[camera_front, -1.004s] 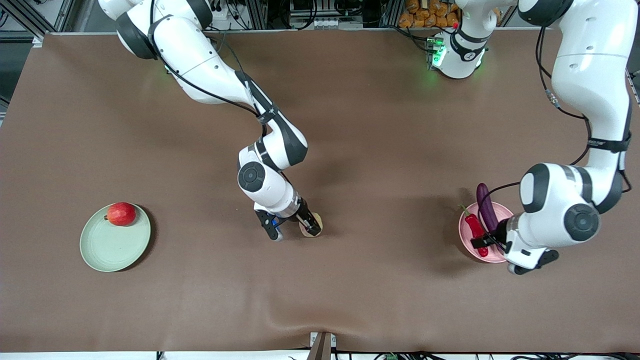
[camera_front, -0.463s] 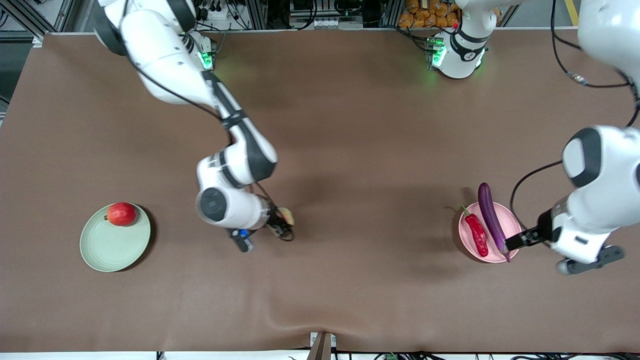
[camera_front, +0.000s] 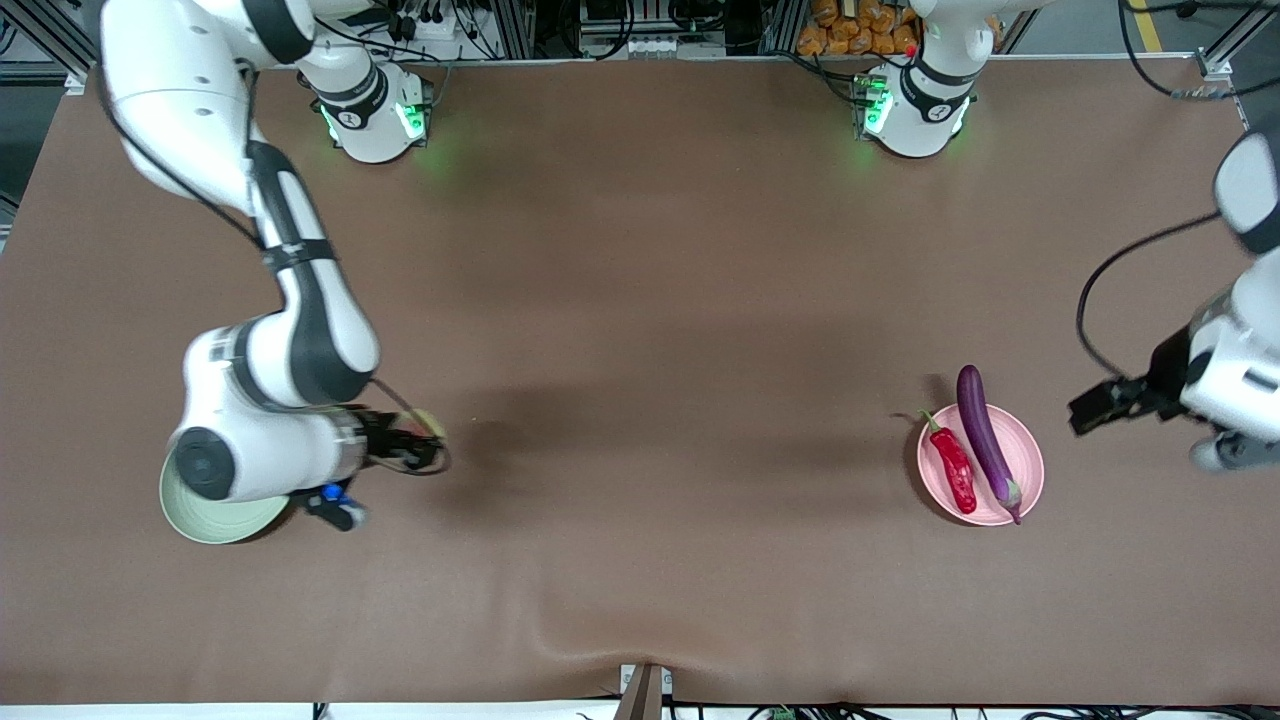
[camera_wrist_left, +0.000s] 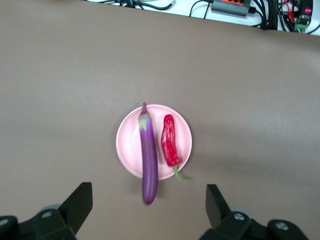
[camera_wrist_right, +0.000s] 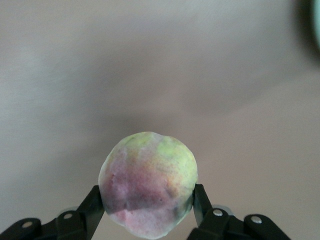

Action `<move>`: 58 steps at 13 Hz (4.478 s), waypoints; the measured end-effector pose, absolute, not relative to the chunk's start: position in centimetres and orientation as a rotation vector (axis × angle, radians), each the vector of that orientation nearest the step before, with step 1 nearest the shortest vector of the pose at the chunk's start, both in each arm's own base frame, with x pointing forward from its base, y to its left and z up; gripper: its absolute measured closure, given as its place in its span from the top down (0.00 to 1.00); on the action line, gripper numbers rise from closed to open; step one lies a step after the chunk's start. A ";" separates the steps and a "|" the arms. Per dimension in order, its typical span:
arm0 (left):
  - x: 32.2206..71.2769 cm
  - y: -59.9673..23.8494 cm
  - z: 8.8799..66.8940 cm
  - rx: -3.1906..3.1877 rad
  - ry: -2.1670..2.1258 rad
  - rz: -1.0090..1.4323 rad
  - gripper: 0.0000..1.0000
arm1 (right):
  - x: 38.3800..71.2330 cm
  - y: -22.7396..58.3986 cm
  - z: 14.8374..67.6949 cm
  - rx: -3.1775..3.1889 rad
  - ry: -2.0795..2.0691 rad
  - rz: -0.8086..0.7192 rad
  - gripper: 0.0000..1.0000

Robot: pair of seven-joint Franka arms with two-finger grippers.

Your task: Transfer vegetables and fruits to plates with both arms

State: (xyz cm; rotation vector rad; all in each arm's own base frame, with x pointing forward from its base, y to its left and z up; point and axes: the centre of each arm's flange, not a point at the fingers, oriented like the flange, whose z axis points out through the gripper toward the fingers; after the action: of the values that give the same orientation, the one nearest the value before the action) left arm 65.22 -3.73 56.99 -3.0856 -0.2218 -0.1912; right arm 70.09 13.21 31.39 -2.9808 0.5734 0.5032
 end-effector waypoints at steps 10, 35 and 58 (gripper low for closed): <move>55.8 -2.9 66.5 -3.155 -0.177 -0.029 1.00 | 70.9 -7.8 29.4 -3.075 0.079 0.383 0.77; 51.6 -4.8 65.9 -3.135 -0.149 0.069 1.00 | 68.1 5.2 55.4 -3.102 -0.189 0.155 1.00; 51.0 -5.2 67.7 -3.130 -0.146 0.039 1.00 | 52.1 2.4 65.7 -3.144 -0.065 0.034 1.00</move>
State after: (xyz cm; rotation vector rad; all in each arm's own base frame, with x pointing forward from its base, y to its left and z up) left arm 51.03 -5.21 67.69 -3.1295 -0.1456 0.0390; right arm 52.06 2.36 65.74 -3.1438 -0.0646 0.0342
